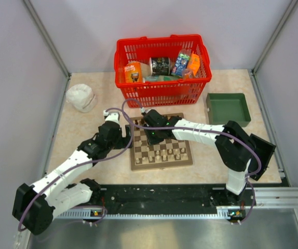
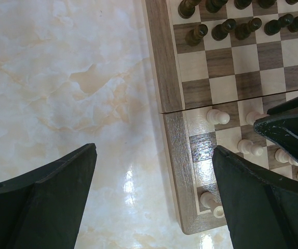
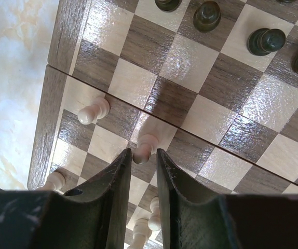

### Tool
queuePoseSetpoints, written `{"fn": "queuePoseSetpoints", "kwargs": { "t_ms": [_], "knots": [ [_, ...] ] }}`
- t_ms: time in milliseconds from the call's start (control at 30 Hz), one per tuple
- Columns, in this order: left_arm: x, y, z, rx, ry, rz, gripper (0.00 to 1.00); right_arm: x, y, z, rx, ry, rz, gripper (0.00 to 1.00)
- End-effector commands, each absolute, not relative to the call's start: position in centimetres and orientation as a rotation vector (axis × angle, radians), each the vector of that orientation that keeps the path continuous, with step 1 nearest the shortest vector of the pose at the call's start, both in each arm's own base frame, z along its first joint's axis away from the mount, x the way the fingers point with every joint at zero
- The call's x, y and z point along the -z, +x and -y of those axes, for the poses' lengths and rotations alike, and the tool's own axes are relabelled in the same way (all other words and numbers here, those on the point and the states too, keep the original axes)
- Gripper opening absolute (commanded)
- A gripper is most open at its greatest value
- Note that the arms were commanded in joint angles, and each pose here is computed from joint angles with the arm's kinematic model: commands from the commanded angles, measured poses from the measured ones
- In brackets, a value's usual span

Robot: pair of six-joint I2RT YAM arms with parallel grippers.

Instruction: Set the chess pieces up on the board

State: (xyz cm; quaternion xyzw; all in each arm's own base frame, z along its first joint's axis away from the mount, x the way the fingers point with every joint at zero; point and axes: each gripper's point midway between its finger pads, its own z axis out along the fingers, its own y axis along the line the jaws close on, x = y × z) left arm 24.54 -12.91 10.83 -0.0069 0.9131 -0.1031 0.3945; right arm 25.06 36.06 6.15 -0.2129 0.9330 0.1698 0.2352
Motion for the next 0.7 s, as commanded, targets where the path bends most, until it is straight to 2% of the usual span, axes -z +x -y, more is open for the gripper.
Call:
{"fn": "queuePoseSetpoints", "kwargs": {
  "t_ms": [0, 667],
  "knots": [
    [-11.3, 24.7, 12.9, 0.275, -0.031, -2.287, 0.99, -7.5, 25.7, -38.0, -0.530, -0.578, -2.507, 0.26],
    [-11.6, 25.0, 13.1, 0.288, -0.030, -2.282, 0.99, -8.9, 25.3, -37.7, -0.551, -0.578, -2.485, 0.19]
  ]
}}
